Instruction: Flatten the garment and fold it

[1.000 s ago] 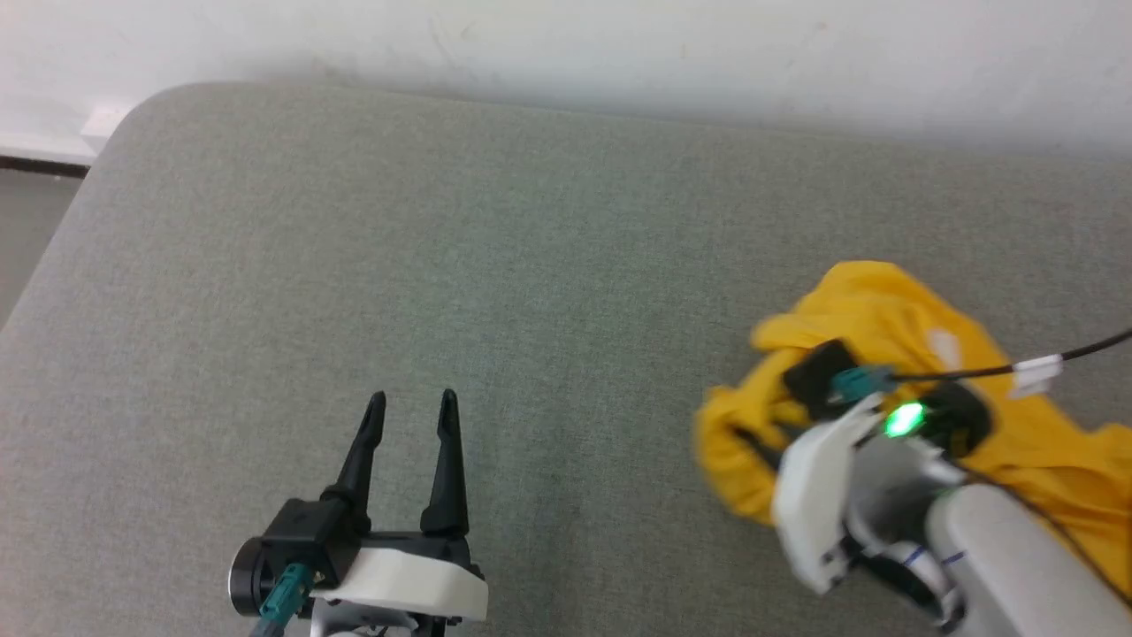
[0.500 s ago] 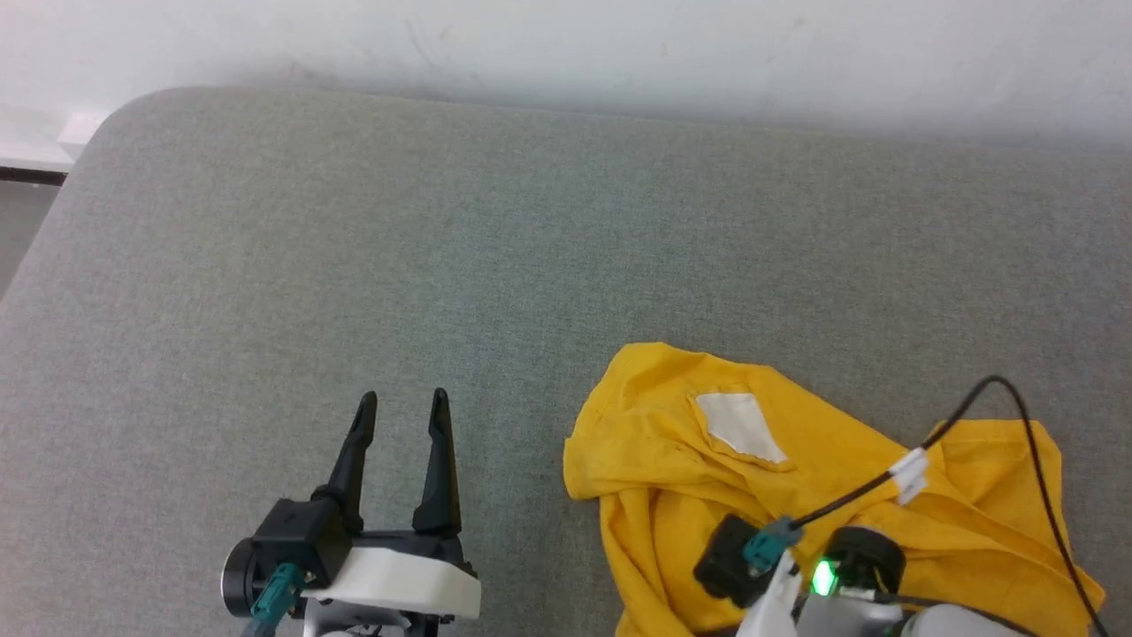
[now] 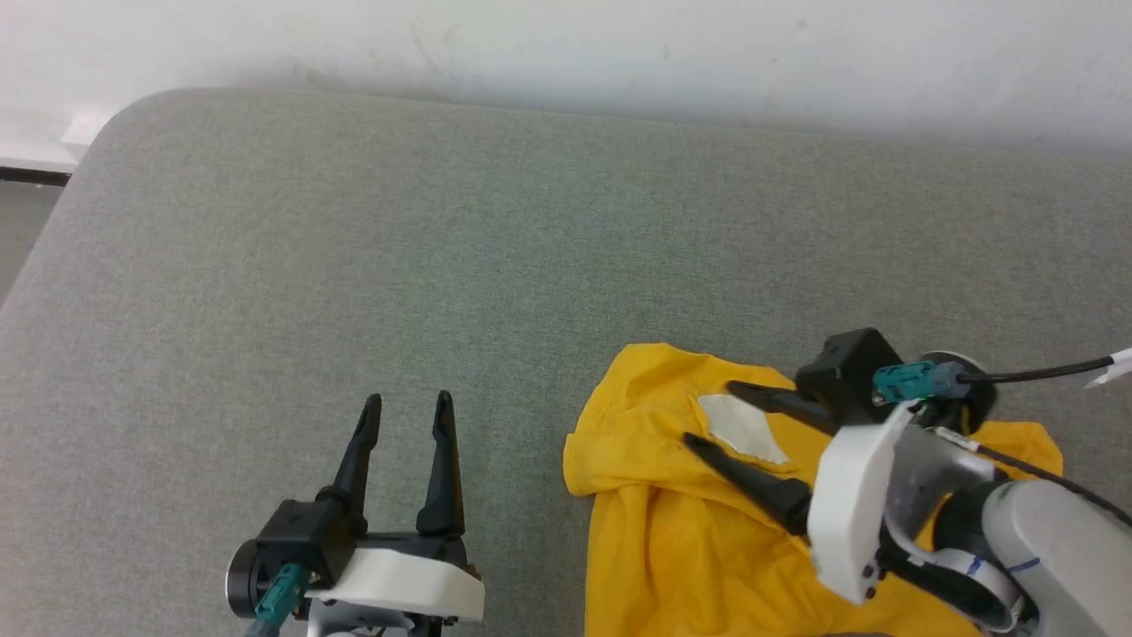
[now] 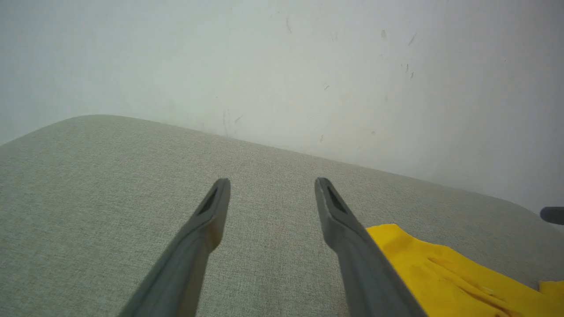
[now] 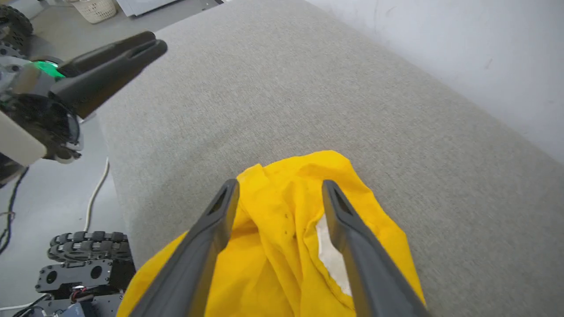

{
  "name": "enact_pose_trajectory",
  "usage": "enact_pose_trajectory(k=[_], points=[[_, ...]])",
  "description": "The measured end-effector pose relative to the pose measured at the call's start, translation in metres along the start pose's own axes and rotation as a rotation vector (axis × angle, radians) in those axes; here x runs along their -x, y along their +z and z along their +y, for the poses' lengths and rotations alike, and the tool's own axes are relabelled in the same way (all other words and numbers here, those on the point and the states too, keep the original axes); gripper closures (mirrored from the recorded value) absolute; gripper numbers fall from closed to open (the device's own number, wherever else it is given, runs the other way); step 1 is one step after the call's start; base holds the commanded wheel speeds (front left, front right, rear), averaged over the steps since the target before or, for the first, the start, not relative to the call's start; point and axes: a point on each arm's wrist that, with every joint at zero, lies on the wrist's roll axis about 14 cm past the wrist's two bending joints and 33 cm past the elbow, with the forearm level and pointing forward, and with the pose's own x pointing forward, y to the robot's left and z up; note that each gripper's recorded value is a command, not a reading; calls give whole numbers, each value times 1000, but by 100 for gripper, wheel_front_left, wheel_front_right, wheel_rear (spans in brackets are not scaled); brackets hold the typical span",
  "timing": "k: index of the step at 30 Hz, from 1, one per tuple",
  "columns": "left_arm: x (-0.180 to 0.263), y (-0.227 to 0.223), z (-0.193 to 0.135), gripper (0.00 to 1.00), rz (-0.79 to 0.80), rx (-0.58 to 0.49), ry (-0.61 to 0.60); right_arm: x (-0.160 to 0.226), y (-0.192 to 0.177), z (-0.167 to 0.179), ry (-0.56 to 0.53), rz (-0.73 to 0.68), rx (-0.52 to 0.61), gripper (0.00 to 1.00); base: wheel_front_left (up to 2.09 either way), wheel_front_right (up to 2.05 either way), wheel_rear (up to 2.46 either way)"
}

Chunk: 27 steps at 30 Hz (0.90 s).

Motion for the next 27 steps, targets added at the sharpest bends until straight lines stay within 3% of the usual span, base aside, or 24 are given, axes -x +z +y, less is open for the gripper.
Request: enact_pose_trajectory(k=[5, 13, 14, 15, 16, 27], points=[[1, -3, 2, 0, 11, -1, 7, 4, -41, -27, -78, 173, 64, 0, 0, 0, 0], [3, -7, 9, 0, 26, -7, 30, -1, -96, -30, -62, 346, 93, 0, 0, 0, 0], [3, -7, 10, 0, 26, -7, 34, -3, -98, -30, -59, 346, 89, 47, 0, 0, 0], [4, -7, 11, 0, 25, -8, 37, -5, -97, -29, -59, 336, 87, 65, 0, 0, 0], [4, -7, 12, 0, 25, -9, 40, -8, -93, -30, -60, 312, 88, 100, 0, 0, 0], [4, -7, 13, 0, 26, -3, 46, -23, -3, -67, -145, 29, 183, 100, 0, 0, 0]])
